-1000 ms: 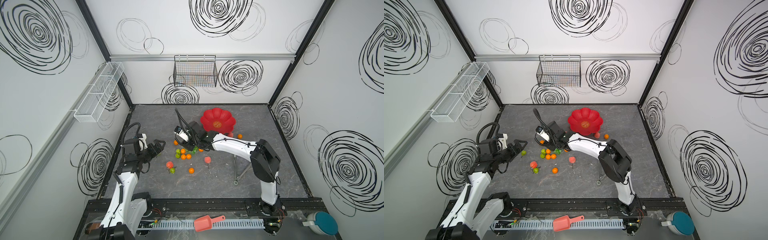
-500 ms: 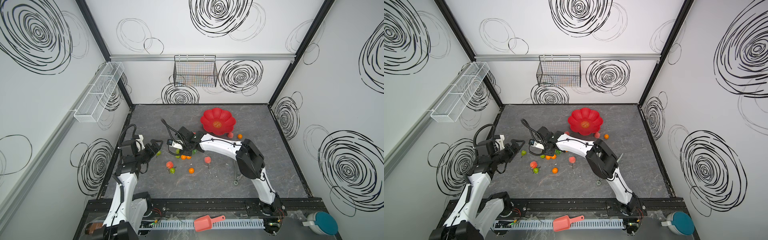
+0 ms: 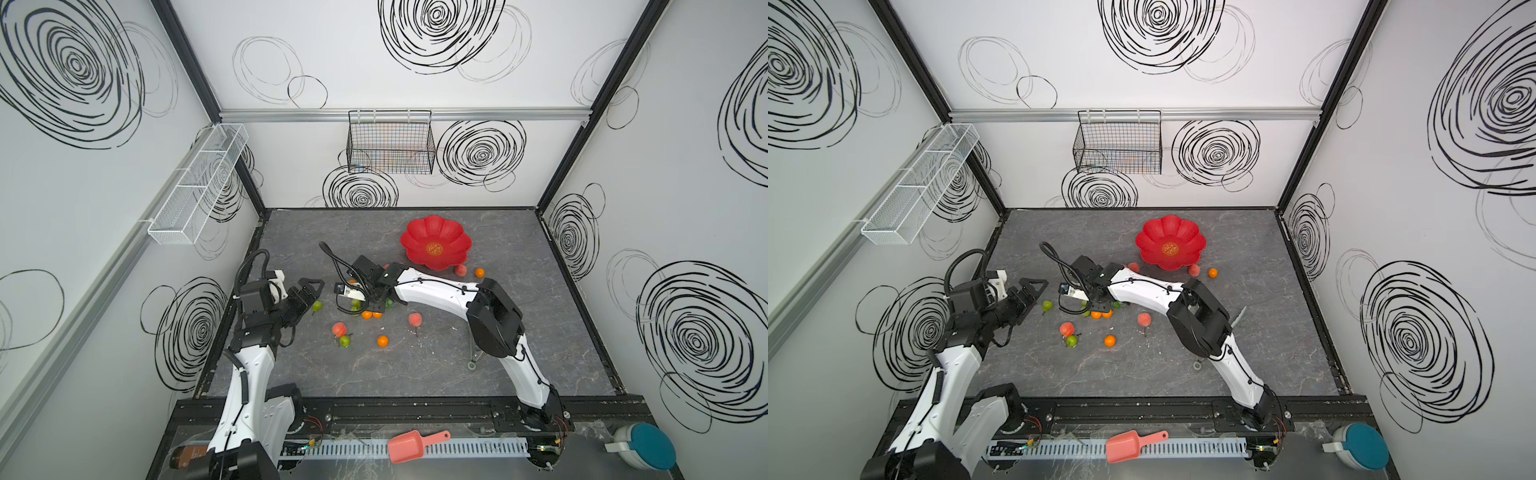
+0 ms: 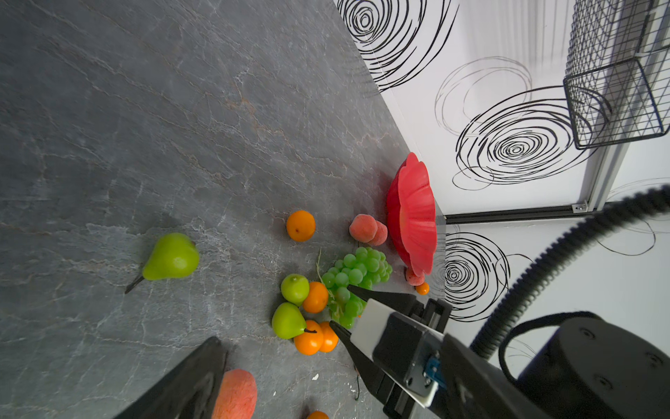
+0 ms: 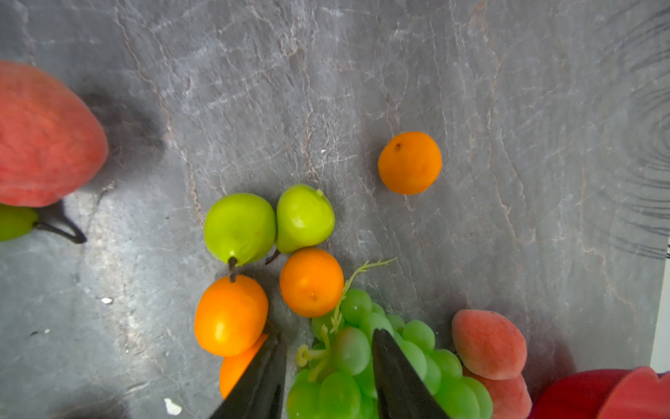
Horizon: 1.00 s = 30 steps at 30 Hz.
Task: Place and organize the fake fruits in the fruit bowl
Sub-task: 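Move the right gripper over the green grape bunch and grasp its stem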
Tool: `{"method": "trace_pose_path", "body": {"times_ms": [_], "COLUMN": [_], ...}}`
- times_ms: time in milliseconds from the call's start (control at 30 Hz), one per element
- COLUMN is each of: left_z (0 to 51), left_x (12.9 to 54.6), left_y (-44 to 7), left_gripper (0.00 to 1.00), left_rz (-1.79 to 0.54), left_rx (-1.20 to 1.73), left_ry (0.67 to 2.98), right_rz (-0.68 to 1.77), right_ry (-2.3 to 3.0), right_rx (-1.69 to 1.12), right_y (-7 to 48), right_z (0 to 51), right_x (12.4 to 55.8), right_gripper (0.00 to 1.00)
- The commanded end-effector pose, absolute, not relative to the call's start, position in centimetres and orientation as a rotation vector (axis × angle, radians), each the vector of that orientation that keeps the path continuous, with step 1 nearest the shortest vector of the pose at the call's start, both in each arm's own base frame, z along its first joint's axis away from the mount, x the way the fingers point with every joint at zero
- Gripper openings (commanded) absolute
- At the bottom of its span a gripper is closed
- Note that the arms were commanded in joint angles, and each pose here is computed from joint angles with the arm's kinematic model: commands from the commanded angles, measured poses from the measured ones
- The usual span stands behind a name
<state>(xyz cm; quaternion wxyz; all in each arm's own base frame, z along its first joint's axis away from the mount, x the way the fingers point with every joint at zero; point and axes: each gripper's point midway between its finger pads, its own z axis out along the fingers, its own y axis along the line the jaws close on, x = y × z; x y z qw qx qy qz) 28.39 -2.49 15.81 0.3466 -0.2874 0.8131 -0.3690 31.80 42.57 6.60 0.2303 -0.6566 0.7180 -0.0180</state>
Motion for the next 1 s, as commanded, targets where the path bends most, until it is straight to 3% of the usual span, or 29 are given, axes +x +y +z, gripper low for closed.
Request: {"method": "trace_pose_path", "body": {"times_ms": [0, 600, 967], "left_z": [16.3, 16.1, 16.1], "left_x": [28.8, 28.8, 28.8], "left_y": [-2.4, -3.1, -3.3], "left_gripper": [0.96, 0.96, 0.96], "left_rz": [-0.968, -0.988, -0.987], "left_rx": [-0.719, -0.695, -0.684], "left_ry": [2.081, 2.096, 2.102], "right_rz": [-0.094, -0.114, -0.121], "right_ry": [1.976, 1.985, 1.976], "right_rx": [-1.853, -1.889, -1.874], "right_y": [42.3, 42.2, 42.2], "right_z": [5.9, 4.6, 5.3], "right_x": [31.9, 31.6, 31.8], "right_gripper": [0.43, 0.3, 0.12]}}
